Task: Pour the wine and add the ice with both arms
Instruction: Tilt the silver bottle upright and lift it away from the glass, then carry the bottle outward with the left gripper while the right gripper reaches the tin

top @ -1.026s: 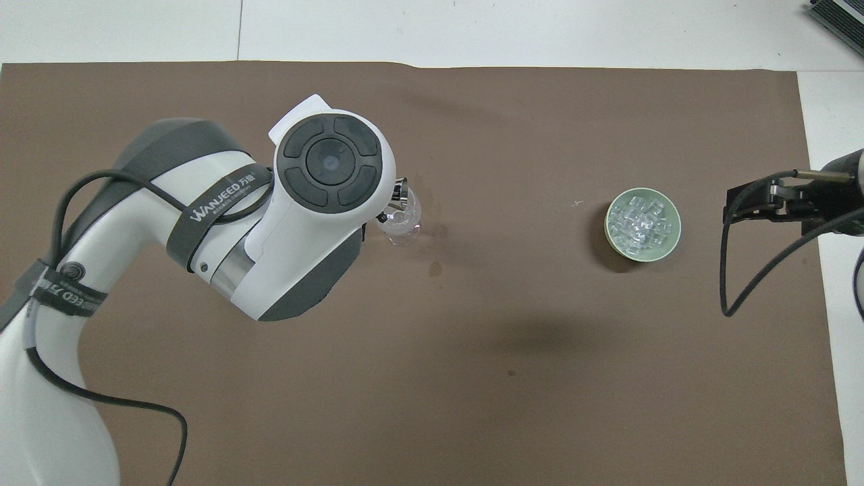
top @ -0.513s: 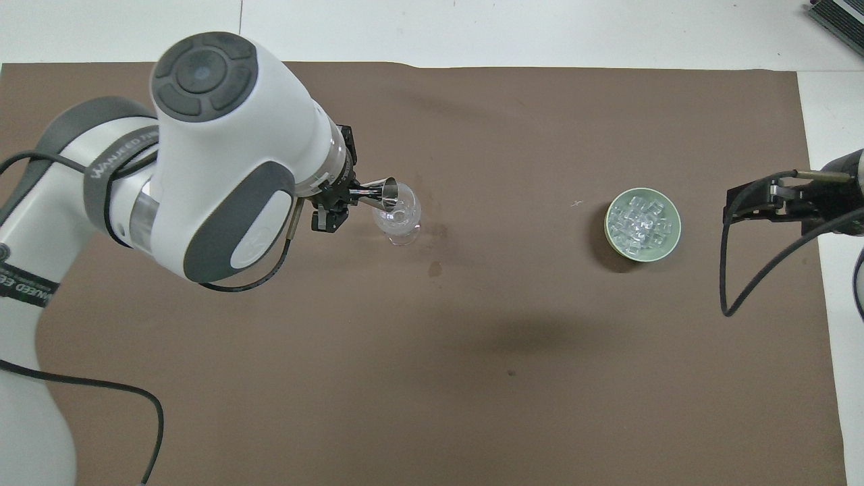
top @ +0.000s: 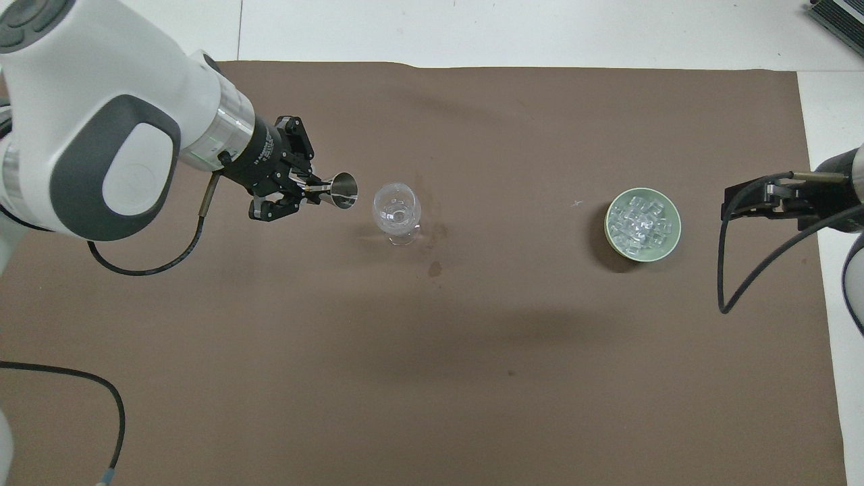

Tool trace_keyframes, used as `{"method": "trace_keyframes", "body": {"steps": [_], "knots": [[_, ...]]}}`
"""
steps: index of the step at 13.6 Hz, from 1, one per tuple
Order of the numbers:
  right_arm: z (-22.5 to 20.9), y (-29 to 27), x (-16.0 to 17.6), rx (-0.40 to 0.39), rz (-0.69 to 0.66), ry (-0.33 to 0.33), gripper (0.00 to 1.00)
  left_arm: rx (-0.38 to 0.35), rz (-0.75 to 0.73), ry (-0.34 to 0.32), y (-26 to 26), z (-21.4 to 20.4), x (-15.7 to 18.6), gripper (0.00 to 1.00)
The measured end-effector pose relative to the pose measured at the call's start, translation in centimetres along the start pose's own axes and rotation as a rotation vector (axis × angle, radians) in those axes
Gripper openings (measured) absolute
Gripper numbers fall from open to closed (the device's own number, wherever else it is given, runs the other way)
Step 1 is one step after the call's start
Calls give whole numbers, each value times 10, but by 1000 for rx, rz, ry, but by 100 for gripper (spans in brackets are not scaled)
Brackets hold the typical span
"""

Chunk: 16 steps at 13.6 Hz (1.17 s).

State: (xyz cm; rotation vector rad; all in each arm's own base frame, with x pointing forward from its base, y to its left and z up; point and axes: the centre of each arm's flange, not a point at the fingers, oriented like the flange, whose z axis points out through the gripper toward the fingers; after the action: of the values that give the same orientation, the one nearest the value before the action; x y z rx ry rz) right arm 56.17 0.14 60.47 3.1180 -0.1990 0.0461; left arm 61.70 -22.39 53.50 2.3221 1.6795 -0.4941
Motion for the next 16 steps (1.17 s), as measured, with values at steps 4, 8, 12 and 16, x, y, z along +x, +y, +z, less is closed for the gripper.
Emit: {"method": "trace_keyframes", "body": {"steps": [4, 8, 12, 16], "knots": [[30, -1, 5, 2, -13, 17, 100, 7, 24, -163, -6, -20, 60, 21], [75, -3, 10, 5, -17, 29, 100, 32, 28, -289, -17, -20, 113, 21], [116, -7, 19, 3, -45, 6, 100, 63, 38, -424, -30, -1, 171, 21], [154, -9, 27, 5, -63, 7, 100, 64, 43, -540, -45, 18, 225, 21]]}}
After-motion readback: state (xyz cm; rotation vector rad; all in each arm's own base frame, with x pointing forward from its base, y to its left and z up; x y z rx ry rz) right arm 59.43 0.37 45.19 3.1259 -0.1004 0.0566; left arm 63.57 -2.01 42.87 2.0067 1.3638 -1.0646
